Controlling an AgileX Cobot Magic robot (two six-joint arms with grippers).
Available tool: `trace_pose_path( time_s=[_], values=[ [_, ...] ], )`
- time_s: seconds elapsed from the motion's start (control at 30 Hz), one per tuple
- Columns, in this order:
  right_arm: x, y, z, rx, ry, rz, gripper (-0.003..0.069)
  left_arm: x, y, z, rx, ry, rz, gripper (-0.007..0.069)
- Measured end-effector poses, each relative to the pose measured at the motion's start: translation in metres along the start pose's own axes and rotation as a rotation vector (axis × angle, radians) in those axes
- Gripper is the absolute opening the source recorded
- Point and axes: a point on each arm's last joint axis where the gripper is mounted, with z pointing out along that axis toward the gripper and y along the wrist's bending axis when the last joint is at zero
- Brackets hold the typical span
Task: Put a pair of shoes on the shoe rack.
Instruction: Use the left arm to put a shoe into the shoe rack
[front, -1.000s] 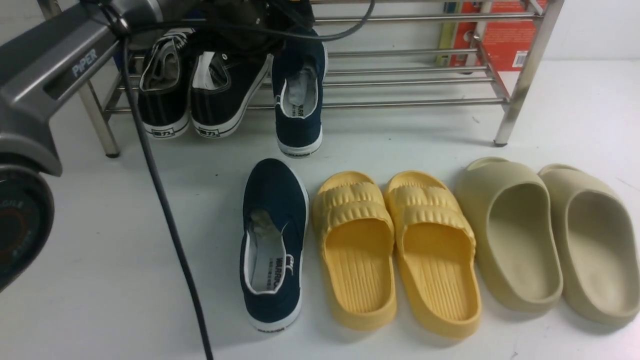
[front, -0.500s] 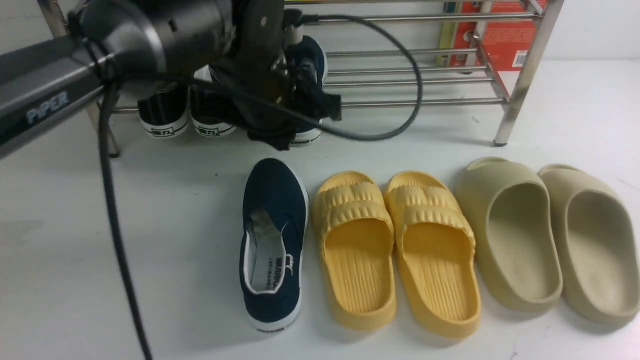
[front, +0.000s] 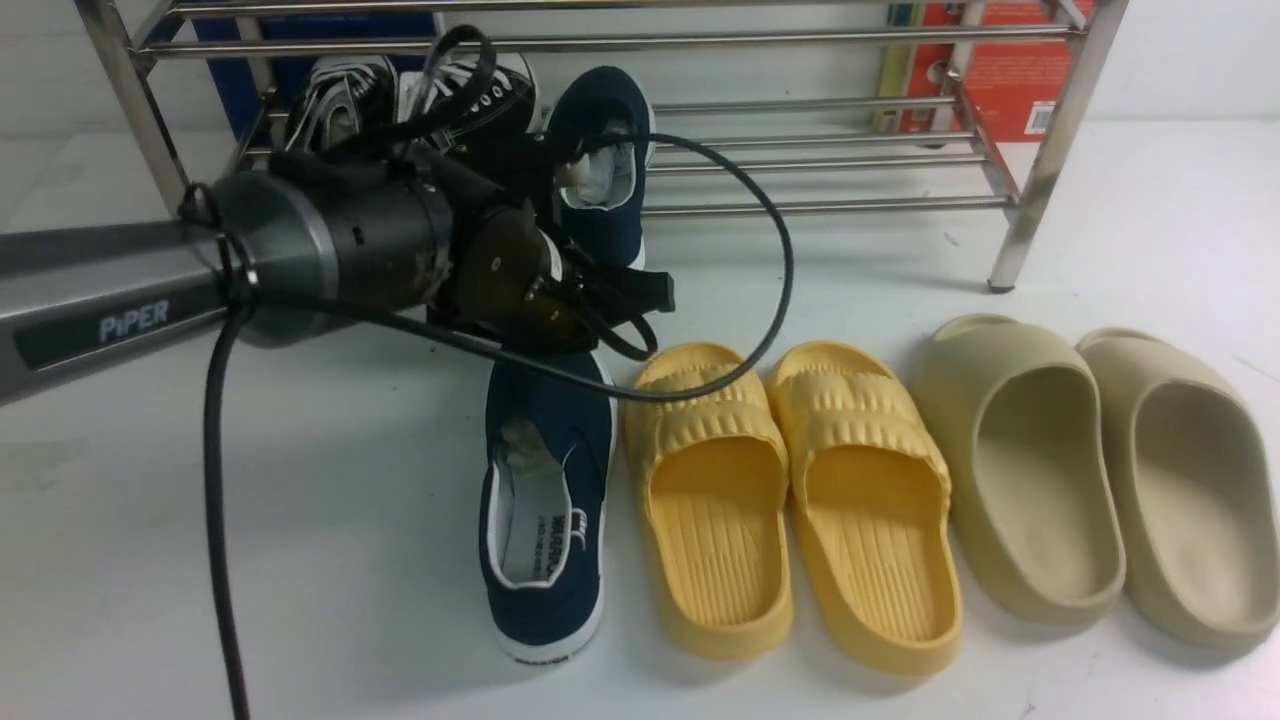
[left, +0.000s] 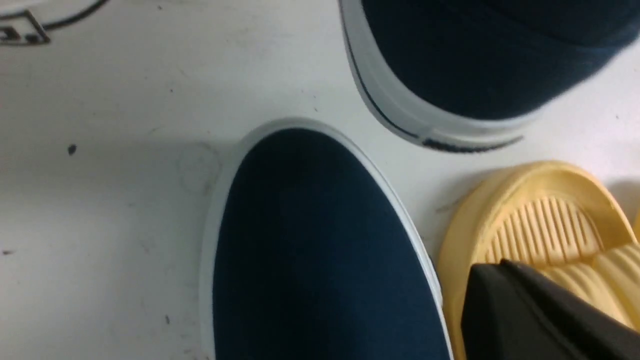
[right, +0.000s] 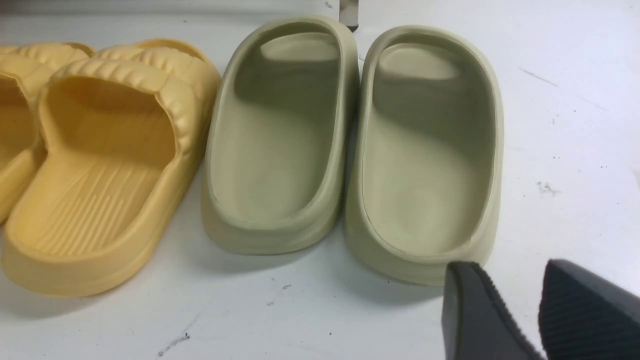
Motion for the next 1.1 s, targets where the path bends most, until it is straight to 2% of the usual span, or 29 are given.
trace_pose_path(
  time_s=[0.4,0.8,1.1],
  values=[
    [0.000,0.000,0.000,0.000,0.000,0.000,0.0239,-0.009,-0.005,0.038,0.029,-0.051,0.013,-0.0013],
    [0.000,0.000,0.000,0.000,0.000,0.000,0.0239,-0.018,-0.011,0.040,0.105,-0.163,0.028,-0.0013],
    [0.000,0.000,0.000,0.000,0.000,0.000,0.0239,-0.035,0.015,0.040,0.091,-0.229,-0.025,-0.0013]
  ],
)
